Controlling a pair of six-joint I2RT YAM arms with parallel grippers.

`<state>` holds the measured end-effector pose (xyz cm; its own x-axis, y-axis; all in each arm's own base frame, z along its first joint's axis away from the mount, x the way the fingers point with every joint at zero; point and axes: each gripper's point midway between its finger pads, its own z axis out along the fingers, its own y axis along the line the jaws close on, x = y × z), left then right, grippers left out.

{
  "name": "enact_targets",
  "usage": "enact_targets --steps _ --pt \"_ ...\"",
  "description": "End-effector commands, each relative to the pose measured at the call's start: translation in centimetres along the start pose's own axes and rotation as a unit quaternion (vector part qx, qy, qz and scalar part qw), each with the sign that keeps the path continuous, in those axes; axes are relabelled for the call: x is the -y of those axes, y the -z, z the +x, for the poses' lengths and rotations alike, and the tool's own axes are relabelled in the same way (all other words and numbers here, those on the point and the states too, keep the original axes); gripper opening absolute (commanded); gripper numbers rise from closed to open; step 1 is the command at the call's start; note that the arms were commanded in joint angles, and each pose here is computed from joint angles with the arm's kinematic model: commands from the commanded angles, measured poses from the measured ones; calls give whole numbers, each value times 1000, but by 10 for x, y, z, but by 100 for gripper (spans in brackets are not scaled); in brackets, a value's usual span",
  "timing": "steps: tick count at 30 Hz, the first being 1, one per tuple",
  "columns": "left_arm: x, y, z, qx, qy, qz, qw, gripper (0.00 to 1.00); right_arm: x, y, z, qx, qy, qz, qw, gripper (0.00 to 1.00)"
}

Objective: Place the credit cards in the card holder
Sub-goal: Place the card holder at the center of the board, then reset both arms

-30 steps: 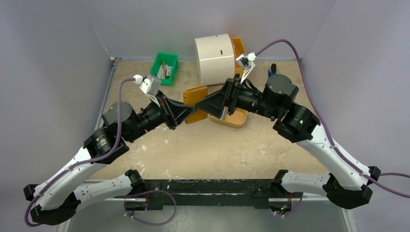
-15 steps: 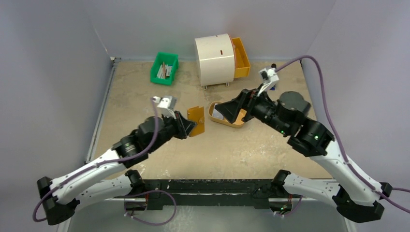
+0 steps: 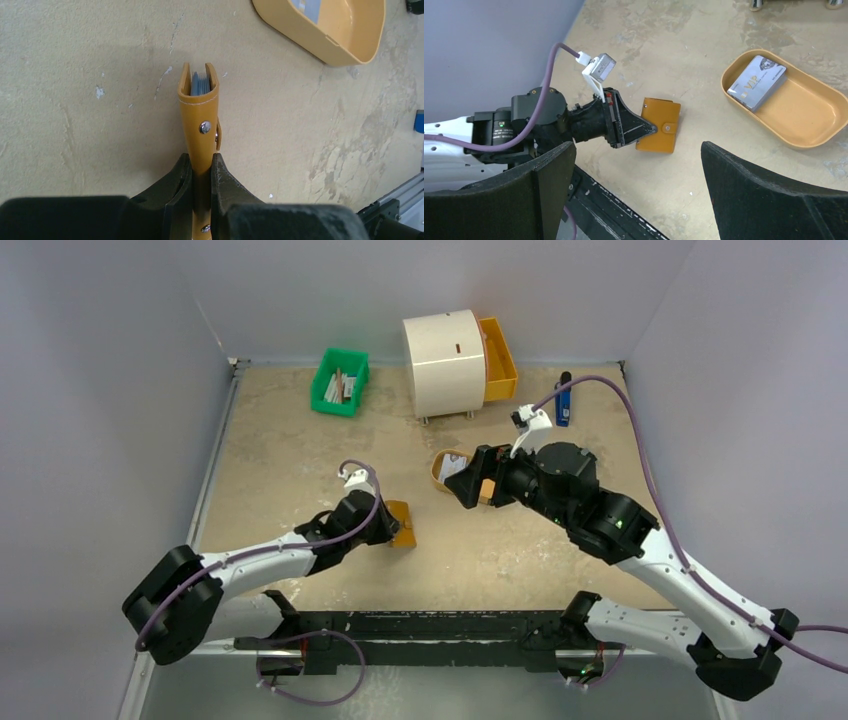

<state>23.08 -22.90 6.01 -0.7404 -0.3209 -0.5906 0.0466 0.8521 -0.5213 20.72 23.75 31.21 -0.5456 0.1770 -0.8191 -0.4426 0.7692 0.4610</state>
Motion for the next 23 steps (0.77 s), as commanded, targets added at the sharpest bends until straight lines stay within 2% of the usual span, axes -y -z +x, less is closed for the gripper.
enact_targets --steps 1,3,8,11,13,15,20,23 --pt "-15 -9 0 12 20 -20 1000 0 -2 4 -16 34 1 -1 999 96" --pt "-26 -9 4 10 22 -41 999 6 -1 4 -17 35 2 2 999 96" --pt "-40 -2 0 21 25 -77 997 46 3 5 -16 33 5 9 999 96" --pt "-47 9 -9 28 21 -111 993 63 5 8 -17 36 7 14 999 96" --pt "-47 19 -23 46 25 -125 991 71 6 11 -19 40 9 18 999 97" --pt "-41 32 -40 73 36 -130 988 76 9 14 -22 47 9 26 999 98" --pt "-29 64 -80 134 49 -126 982 78 22 16 -20 45 9 59 997 99" --pt "-24 74 -91 145 43 -131 980 78 26 12 -18 40 5 73 997 99"
